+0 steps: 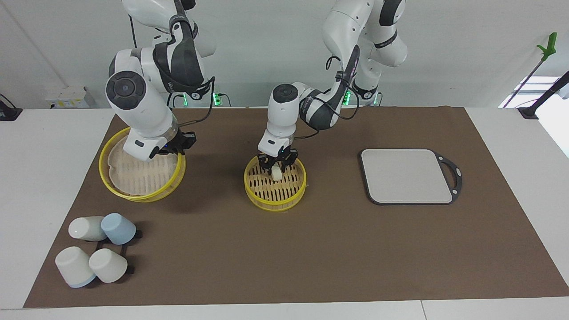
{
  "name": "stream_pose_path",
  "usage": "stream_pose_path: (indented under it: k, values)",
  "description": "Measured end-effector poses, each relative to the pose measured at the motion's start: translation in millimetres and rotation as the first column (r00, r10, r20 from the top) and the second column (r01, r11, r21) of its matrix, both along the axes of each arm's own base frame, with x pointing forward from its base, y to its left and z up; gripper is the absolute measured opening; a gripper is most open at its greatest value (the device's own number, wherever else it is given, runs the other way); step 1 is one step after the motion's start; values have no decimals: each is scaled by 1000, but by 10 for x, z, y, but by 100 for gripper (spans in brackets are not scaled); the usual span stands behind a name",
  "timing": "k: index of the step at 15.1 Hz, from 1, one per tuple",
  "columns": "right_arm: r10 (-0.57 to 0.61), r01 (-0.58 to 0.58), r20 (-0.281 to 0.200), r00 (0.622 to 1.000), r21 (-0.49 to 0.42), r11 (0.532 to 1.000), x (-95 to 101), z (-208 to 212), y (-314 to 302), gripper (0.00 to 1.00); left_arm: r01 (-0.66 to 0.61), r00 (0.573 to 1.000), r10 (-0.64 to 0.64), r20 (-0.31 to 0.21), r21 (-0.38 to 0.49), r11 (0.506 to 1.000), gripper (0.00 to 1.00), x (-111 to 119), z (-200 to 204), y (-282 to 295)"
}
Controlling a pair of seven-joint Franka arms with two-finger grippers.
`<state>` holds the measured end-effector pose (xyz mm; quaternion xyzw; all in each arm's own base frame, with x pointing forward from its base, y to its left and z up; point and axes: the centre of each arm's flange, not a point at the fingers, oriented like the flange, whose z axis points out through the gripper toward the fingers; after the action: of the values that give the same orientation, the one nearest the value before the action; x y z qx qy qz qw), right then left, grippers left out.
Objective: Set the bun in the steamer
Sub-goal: 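Lower the white bun into the open steamer and open the left gripper, then withdraw the left gripper while the right gripper carries the lid over the steamer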
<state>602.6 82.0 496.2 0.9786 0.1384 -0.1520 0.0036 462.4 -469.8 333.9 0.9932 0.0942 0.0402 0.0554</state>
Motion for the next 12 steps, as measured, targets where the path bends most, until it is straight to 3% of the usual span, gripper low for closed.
stream_pose_path:
  k: [3, 5, 7, 9, 12]
  values:
    - [-1, 1, 7, 1000, 0, 1000, 6, 2, 14, 9, -16, 1000, 16, -1, 5, 1000, 99, 47, 11, 54]
    - [-1, 1, 43, 999, 0, 1000, 19, 20, 229, 9, -46, 999, 46, -15, 25, 999, 100, 153, 146, 216]
    - [-16, 17, 85, 996, -10, 1000, -41, 41, 735, 9, -80, 995, 83, -47, 62, 995, 100, 391, 536, 677]
    - [-67, 67, 140, 988, 6, 998, -175, 76, 1398, 9, -59, 994, 68, -87, 95, 994, 100, 630, 1069, 1406]
    - [-207, 182, 226, 952, 127, 975, -412, 54, 2351, 9, -4, 993, 16, -120, 101, 995, 100, 873, 1705, 2709]
